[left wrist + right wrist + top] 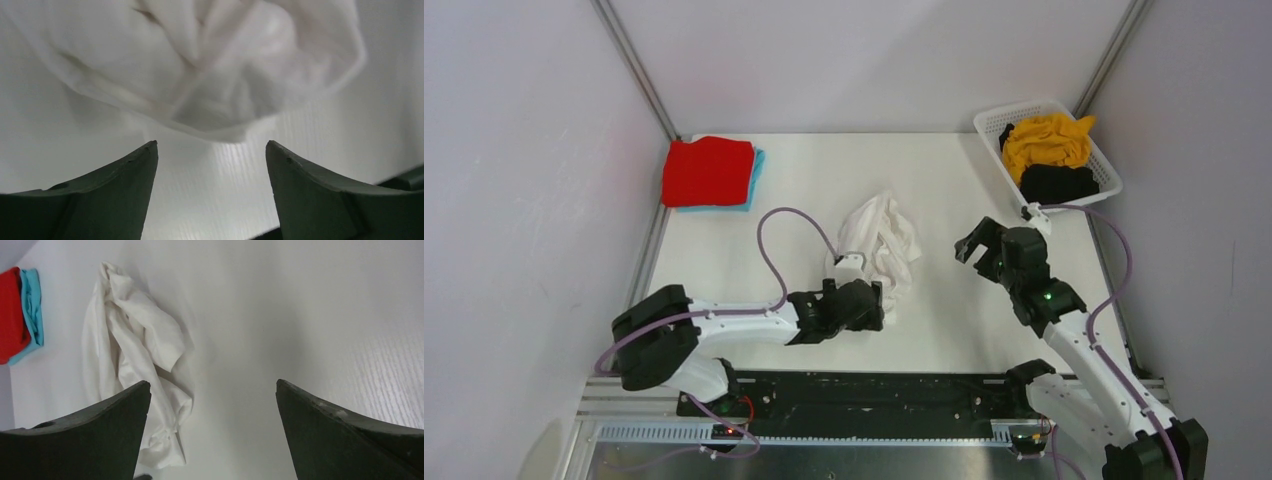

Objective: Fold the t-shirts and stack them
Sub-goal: Flatten out the tshirt

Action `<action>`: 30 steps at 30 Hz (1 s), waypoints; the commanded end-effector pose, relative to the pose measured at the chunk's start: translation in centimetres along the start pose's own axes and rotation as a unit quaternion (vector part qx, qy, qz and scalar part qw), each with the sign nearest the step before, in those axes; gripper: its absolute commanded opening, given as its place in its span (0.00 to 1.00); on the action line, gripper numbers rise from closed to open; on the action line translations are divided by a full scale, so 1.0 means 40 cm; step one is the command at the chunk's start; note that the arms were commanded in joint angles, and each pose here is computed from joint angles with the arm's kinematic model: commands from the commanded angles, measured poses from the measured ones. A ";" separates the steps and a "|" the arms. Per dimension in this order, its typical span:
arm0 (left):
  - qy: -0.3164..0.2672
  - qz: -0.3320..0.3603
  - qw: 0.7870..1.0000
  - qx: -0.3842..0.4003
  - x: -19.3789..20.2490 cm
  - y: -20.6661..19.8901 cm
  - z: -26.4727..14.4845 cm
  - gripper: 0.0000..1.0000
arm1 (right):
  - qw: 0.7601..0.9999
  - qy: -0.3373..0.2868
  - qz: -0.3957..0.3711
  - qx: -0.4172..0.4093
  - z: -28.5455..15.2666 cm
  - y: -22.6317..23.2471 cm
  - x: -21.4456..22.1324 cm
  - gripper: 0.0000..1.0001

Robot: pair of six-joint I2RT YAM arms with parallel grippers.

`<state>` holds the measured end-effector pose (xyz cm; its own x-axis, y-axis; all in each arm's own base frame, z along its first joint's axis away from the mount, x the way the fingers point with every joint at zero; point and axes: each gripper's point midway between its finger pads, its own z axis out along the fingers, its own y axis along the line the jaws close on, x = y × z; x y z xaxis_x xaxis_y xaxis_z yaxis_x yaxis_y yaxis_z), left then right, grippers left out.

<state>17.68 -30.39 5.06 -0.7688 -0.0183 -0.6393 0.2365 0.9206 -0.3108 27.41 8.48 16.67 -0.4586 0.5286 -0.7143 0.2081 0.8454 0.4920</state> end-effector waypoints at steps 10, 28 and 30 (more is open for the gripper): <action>-0.071 -0.121 0.986 -0.086 -0.070 0.213 0.025 0.67 | 1.000 -0.001 -0.008 0.004 0.024 0.002 -0.003 0.99; -0.079 -0.131 0.985 -0.084 -0.163 0.190 0.122 0.02 | 0.990 0.105 -0.066 -0.064 0.118 0.071 0.170 0.96; -0.086 -0.134 0.983 -0.094 -0.169 0.205 0.121 0.00 | 0.987 0.101 -0.080 -0.096 0.149 0.110 0.177 0.95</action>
<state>25.86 -24.87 2.24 -0.7268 -0.2866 -0.6242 -0.0624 0.9326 -0.3555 27.61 12.89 9.59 -0.6709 0.4030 -0.6225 0.1370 0.8924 0.4300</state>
